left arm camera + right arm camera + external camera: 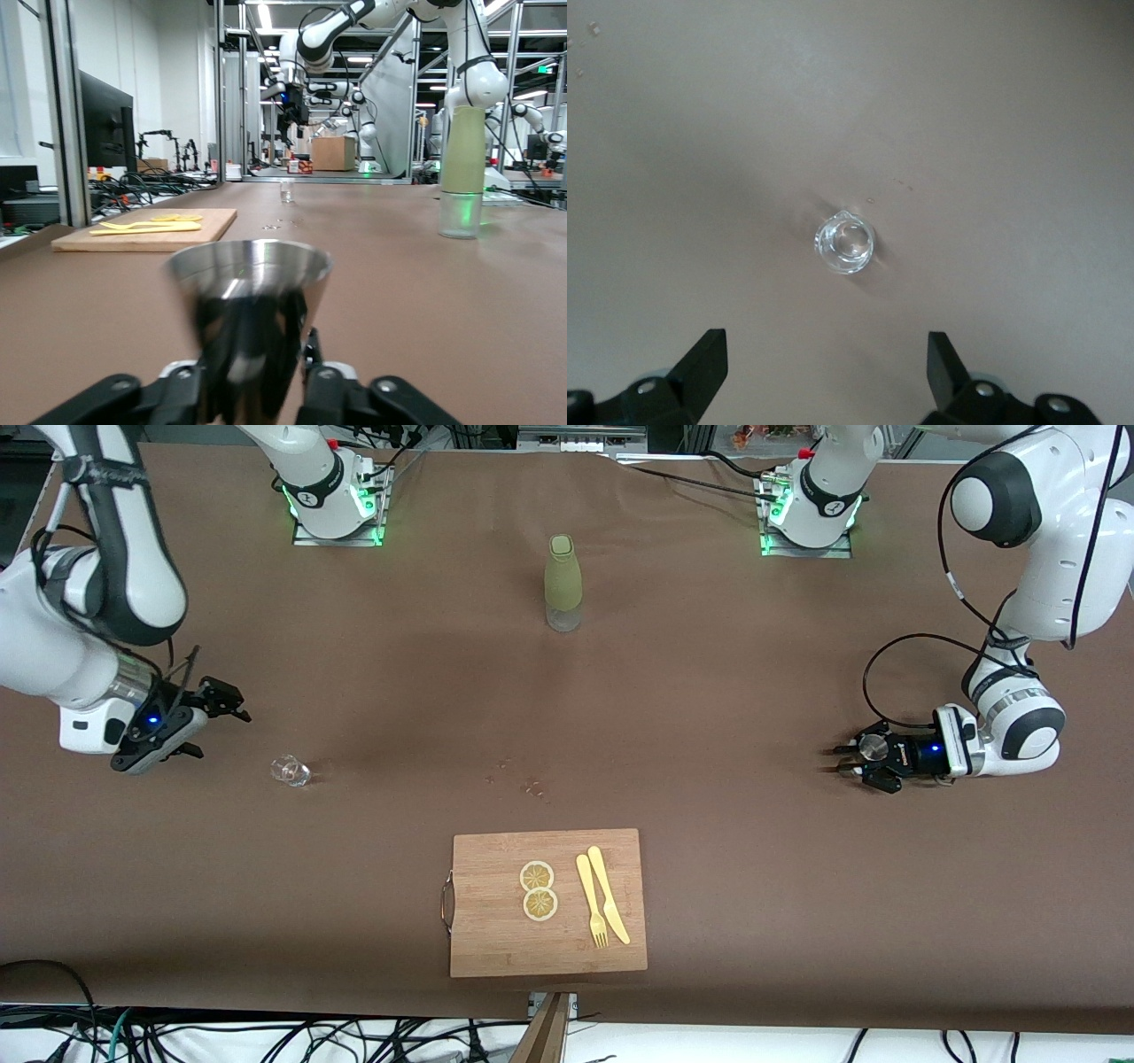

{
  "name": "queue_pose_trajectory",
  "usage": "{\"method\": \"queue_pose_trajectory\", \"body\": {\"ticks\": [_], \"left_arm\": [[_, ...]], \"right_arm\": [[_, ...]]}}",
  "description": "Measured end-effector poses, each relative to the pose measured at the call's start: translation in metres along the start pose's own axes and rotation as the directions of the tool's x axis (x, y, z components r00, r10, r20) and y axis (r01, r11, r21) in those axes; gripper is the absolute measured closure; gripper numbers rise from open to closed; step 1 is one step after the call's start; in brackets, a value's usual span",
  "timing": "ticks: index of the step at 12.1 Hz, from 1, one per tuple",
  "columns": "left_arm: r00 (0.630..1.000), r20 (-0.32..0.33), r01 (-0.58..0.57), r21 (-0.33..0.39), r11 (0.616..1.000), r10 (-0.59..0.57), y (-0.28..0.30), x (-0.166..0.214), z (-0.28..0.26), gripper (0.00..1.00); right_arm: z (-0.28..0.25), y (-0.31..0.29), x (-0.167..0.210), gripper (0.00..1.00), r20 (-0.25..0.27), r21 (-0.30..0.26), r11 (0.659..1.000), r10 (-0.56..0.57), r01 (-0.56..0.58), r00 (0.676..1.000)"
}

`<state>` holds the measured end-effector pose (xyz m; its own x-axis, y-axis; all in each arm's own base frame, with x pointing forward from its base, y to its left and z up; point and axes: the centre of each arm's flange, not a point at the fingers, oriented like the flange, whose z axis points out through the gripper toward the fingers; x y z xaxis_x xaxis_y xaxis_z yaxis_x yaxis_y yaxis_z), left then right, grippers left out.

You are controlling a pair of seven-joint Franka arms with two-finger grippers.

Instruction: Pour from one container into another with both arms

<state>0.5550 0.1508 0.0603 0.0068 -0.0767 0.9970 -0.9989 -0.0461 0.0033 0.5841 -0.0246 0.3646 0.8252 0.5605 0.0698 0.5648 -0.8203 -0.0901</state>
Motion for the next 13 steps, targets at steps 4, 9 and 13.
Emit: {"method": "queue_pose_trajectory", "body": {"ticks": [4,9,13], "left_arm": [[1.0,0.007,0.005,-0.002,1.0,-0.005,0.004,-0.001,-0.008,0.28],[1.0,0.018,0.011,-0.017,1.0,-0.01,0.008,-0.003,-0.014,0.0],[0.998,0.067,0.003,-0.014,1.0,-0.002,0.008,0.002,-0.043,0.0]], "right_arm": [[-0.017,-0.05,0.02,0.0,0.106,-0.127,0.974,0.203,-0.19,0.973],[-0.077,-0.093,0.033,0.0,0.144,-0.219,0.873,0.471,-0.437,0.87],[-0.125,-0.092,0.036,0.0,0.148,-0.227,0.857,0.5,-0.463,0.853]]}}
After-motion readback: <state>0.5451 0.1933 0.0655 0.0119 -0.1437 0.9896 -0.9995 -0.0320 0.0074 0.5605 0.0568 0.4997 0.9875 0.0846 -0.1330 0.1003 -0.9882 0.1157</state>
